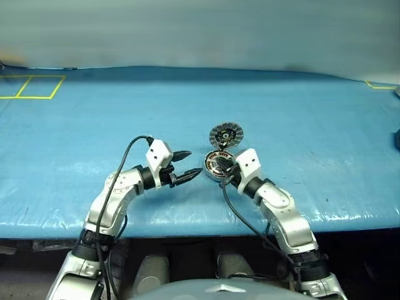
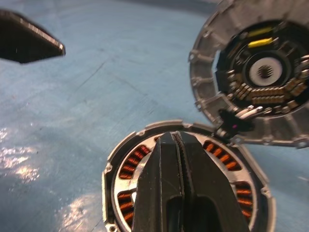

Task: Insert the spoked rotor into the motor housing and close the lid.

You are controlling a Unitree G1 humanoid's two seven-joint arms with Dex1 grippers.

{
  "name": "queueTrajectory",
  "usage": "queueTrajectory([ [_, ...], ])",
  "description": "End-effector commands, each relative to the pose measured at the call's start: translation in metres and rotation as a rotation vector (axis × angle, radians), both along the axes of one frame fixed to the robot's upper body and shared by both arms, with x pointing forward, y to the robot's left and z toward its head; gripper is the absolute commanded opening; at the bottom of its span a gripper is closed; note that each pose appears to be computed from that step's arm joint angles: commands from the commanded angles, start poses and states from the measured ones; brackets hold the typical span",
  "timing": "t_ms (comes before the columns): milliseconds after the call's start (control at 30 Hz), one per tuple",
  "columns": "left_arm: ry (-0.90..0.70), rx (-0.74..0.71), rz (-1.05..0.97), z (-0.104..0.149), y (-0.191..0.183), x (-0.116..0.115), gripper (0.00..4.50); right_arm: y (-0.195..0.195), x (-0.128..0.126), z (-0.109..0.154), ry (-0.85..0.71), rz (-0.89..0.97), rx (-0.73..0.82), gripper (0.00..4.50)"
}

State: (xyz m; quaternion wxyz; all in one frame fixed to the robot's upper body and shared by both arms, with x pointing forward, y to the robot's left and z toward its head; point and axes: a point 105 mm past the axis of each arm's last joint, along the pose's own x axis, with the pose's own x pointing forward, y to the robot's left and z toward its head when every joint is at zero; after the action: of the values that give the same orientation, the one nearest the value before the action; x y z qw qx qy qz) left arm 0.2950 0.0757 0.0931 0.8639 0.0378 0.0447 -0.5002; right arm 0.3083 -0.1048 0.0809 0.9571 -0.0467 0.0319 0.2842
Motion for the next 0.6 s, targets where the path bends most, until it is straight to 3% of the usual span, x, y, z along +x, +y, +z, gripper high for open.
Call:
queueTrajectory([
  [33,-0.034,-0.034,0.050,0.008,0.005,0.006,3.27,-0.028,0.010,0.035,-0.110,-0.082,0.015,0.05],
  [233,-0.055,-0.017,0.162,0.006,0.018,0.024,3.27,-0.061,0.022,0.029,-0.059,-0.183,-0.124,0.05],
  [367,-0.059,0.002,0.187,0.007,0.022,0.039,3.27,-0.045,0.011,0.028,-0.037,-0.098,-0.078,0.05],
  [467,-0.077,0.014,0.217,0.013,0.022,0.065,3.27,-0.026,-0.005,0.024,-0.018,-0.020,-0.054,0.05],
  [600,-0.122,0.005,0.213,0.032,0.011,0.099,2.34,-0.004,-0.036,0.017,0.037,0.114,-0.048,0.00],
])
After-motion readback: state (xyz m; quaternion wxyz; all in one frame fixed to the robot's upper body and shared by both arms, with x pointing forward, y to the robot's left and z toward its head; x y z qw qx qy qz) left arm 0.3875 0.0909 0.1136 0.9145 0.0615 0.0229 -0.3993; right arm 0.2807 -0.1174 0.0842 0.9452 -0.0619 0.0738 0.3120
